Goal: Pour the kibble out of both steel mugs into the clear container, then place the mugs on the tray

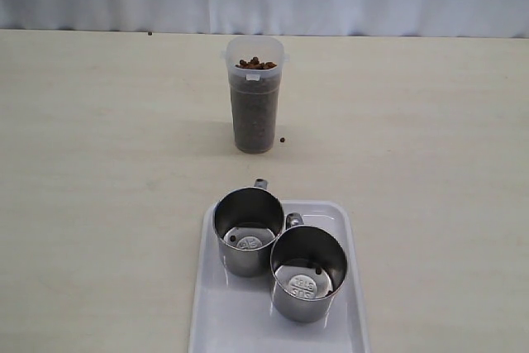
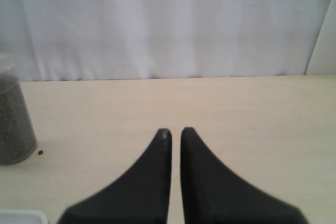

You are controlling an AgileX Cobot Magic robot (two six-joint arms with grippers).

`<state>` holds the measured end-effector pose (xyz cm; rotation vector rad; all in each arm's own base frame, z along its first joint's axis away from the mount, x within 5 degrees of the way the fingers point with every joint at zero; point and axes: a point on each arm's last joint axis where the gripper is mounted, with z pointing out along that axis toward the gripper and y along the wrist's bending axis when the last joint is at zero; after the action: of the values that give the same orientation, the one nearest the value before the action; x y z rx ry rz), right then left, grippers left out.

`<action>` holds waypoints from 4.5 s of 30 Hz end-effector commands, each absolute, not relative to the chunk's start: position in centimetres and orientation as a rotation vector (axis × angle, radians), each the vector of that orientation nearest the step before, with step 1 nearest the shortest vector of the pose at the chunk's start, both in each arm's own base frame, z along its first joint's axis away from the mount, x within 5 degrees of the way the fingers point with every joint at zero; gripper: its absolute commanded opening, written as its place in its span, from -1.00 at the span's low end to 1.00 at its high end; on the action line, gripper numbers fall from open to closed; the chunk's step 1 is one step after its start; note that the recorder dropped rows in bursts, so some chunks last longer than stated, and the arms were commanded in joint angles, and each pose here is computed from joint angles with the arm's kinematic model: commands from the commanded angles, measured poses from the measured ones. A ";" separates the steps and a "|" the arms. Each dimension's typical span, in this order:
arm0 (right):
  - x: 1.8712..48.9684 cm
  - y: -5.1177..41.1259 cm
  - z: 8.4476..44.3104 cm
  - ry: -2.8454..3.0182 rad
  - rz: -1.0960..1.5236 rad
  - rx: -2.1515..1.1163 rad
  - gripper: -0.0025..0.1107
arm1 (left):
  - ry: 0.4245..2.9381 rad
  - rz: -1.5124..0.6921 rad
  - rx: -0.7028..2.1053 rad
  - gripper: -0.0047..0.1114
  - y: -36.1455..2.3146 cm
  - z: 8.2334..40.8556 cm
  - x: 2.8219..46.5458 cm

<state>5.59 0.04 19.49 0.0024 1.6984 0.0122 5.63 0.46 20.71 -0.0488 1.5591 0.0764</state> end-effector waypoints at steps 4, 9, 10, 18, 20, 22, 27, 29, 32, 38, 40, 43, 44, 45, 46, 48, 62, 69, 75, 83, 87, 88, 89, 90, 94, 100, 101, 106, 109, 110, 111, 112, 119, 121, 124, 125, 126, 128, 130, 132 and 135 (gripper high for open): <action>5.6 0.1 19.4 1.695 0.018 0.004 -0.87 | 1.552 0.079 -0.050 -0.92 0.5 20.7 5.6; 5.6 0.1 19.4 1.695 0.018 0.004 -0.87 | 1.554 0.089 -0.039 -0.92 0.5 20.7 5.6; 5.6 0.1 19.4 1.695 0.018 0.004 -0.87 | 1.554 0.089 -0.039 -0.92 0.5 20.7 5.6; 5.6 0.1 19.4 1.695 0.018 0.004 -0.87 | 1.556 0.089 -0.039 -0.92 0.5 20.7 5.6; 5.6 0.1 19.4 1.695 0.018 0.004 -0.87 | 1.556 0.089 -0.039 -0.92 0.5 20.7 5.6; 5.6 0.1 19.4 1.695 0.018 0.004 -0.87 | 1.554 0.089 -0.039 -0.92 0.5 20.7 5.6; 5.6 0.1 19.4 1.695 0.018 0.004 -0.87 | 1.554 0.089 -0.039 -0.92 0.5 20.7 5.6; 5.6 0.1 19.4 1.695 0.018 0.004 -0.87 | 1.554 0.080 -0.030 -0.92 0.4 20.7 5.6; 5.6 0.1 19.4 1.695 0.018 0.004 -0.87 | 1.554 0.039 0.010 -0.92 0.1 20.7 5.6; 5.6 0.1 19.4 1.695 0.018 0.004 -0.87 | 1.553 0.008 0.041 -0.92 -0.1 20.7 5.6; 5.6 0.1 19.4 1.695 0.018 0.004 -0.87 | 1.553 0.008 0.041 -0.92 -0.1 20.7 5.6; 5.6 0.1 19.4 1.695 0.018 0.004 -0.87 | 1.553 0.008 0.041 -0.92 -0.1 20.7 5.6; 5.6 0.1 19.4 1.695 0.018 0.004 -0.87 | 1.553 0.008 0.041 -0.92 -0.1 20.7 5.6; 5.6 0.1 19.4 1.695 0.018 0.004 -0.87 | 1.553 0.008 0.041 -0.92 -0.1 20.7 5.6; 5.6 0.1 19.4 1.695 0.018 0.004 -0.87 | 1.553 0.008 0.041 -0.92 -0.1 20.7 5.6; 5.6 0.1 19.4 1.695 0.018 0.004 -0.87 | 1.553 0.008 0.041 -0.92 -0.1 20.7 5.6; 5.5 -0.9 19.4 1.689 -0.118 0.157 -0.87 | 1.553 0.015 0.047 -0.92 -0.1 20.7 5.6; 5.5 -0.9 19.4 1.689 -0.116 0.155 -0.87 | 1.553 0.015 0.047 -0.92 -0.1 20.7 5.6; 5.5 -0.6 19.4 1.692 -0.073 0.106 -0.87 | 1.553 0.015 0.047 -0.92 -0.1 20.7 5.6; 5.6 -0.5 19.4 1.693 -0.059 0.091 -0.87 | 1.557 0.015 0.047 -0.92 -0.1 20.6 5.6; 5.6 -0.5 19.4 1.693 -0.059 0.091 -0.87 | 1.553 0.015 0.047 -0.92 -0.1 20.7 5.6; 5.6 -0.5 19.4 1.693 -0.059 0.091 -0.87 | 1.553 0.015 0.047 -0.92 -0.1 20.7 5.6; 5.6 -0.5 19.4 1.693 -0.059 0.091 -0.87 | 1.553 0.015 0.047 -0.92 -0.1 20.7 5.6; 5.6 -0.5 19.4 1.693 -0.059 0.091 -0.87 | 1.553 0.015 0.047 -0.92 -0.1 20.7 5.6; 5.6 -0.5 19.4 1.693 -0.059 0.091 -0.87 | 1.553 0.015 0.047 -0.92 -0.1 20.7 5.6; 5.6 -0.5 19.4 1.693 -0.059 0.091 -0.87 | 1.553 0.015 0.047 -0.92 -0.1 20.7 5.6; 5.6 -0.5 19.4 1.693 -0.059 0.091 -0.87 | 1.553 0.015 0.047 -0.92 -0.1 20.7 5.6; 5.6 -0.5 19.4 1.693 -0.059 0.091 -0.87 | 1.553 0.015 0.047 -0.92 -0.1 20.7 5.6; 5.6 -0.5 19.4 1.693 -0.059 0.091 -0.87 | 1.553 0.015 0.047 -0.92 -0.1 20.7 5.6; 5.6 -0.5 19.4 1.693 -0.059 0.091 -0.87 | 1.553 0.015 0.047 -0.92 -0.1 20.7 5.6; 5.6 -0.5 19.4 1.693 -0.059 0.091 -0.87 | 1.553 0.015 0.047 -0.92 -0.1 20.7 5.6; 5.6 -0.5 19.4 1.693 -0.059 0.091 -0.87 | 1.553 0.015 0.047 -0.92 -0.1 20.7 5.6; 5.6 -0.5 19.4 1.693 -0.059 0.091 -0.87 | 1.551 0.015 0.047 -0.92 -0.1 20.7 5.6; 5.6 -0.5 19.4 1.693 -0.059 0.091 -0.87 | 1.551 0.015 0.047 -0.92 -0.1 20.7 5.6; 5.6 -0.5 19.4 1.693 -0.059 0.091 -0.87 | 1.551 0.015 0.047 -0.92 -0.1 20.7 5.6; 5.6 -0.5 19.4 1.693 -0.059 0.091 -0.87 | 1.551 0.015 0.047 -0.92 -0.1 20.7 5.6; 5.6 -0.5 19.4 1.693 -0.059 0.091 -0.87 | 1.551 0.015 0.047 -0.92 -0.1 20.7 5.6; 5.6 -0.5 19.4 1.693 -0.059 0.091 -0.87 | 1.551 0.015 0.047 -0.92 -0.1 20.7 5.6; 5.6 -0.5 19.4 1.693 -0.059 0.091 -0.87 | 1.551 0.015 0.047 -0.92 -0.1 20.7 5.6; 5.6 -0.5 19.4 1.693 -0.059 0.091 -0.87 | 1.551 0.015 0.047 -0.92 -0.1 20.7 5.6; 5.6 -0.5 19.4 1.693 -0.059 0.091 -0.87 | 1.551 0.015 0.047 -0.92 -0.1 20.7 5.6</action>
<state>5.56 -0.52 19.49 0.0879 1.6965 -0.0630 5.65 -0.06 20.71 0.0420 1.5588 0.0216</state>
